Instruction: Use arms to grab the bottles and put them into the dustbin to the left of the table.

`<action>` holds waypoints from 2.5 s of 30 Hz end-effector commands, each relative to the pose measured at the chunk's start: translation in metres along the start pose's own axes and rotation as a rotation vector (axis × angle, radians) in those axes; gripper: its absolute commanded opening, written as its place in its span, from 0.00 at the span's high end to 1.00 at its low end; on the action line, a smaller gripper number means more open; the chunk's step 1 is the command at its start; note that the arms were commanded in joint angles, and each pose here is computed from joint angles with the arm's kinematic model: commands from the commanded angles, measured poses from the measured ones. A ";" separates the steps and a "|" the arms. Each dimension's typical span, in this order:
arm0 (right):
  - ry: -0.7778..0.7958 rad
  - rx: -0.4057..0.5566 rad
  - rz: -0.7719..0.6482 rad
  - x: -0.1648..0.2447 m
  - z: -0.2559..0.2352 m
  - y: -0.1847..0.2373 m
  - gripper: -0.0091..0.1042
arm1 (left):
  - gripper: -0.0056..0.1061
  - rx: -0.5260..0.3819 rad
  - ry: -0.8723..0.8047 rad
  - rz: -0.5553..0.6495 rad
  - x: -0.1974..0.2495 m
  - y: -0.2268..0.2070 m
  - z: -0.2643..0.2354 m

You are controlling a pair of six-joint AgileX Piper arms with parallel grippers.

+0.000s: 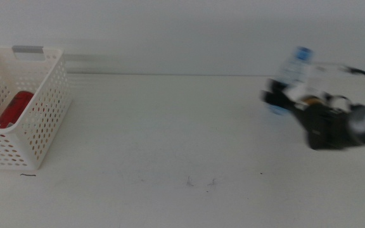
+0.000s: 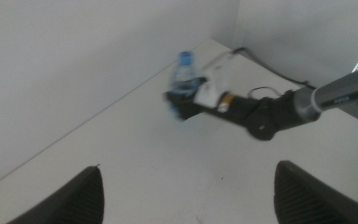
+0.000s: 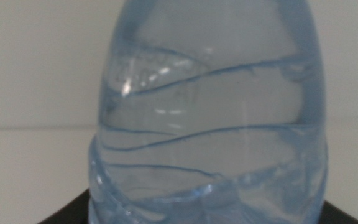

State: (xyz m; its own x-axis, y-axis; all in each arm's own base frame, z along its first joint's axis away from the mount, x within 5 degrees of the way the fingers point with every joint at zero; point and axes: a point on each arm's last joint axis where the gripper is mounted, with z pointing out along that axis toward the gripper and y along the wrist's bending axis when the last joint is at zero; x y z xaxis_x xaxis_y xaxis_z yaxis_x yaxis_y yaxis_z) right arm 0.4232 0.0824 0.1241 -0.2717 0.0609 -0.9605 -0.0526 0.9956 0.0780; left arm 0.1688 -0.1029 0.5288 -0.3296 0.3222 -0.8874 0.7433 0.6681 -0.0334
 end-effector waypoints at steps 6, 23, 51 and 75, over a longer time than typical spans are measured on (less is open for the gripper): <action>-0.097 -0.318 -0.109 -0.020 0.023 0.150 0.94 | 0.11 0.001 -0.007 -0.007 0.000 -0.001 -0.001; 0.119 -0.458 -0.212 0.017 0.030 0.219 0.11 | 0.11 0.001 -0.007 -0.007 0.000 -0.001 -0.001; 0.232 -0.540 -0.282 -0.237 -0.298 0.096 0.12 | 0.11 -0.008 -0.003 -0.004 0.000 0.000 -0.001; 0.227 -0.547 -0.272 -0.238 -0.301 0.095 0.12 | 0.11 -0.368 -0.127 0.080 0.067 0.029 0.023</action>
State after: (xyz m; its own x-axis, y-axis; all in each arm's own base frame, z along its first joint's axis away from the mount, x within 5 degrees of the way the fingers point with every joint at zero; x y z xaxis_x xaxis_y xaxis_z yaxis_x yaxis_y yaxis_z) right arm 0.1954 0.1438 0.4401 -0.3809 -0.2679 -0.8850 -0.6180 0.7857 0.0281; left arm 0.1774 -0.0784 0.4734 -0.2486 0.3537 -0.9017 0.5431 0.8217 0.1726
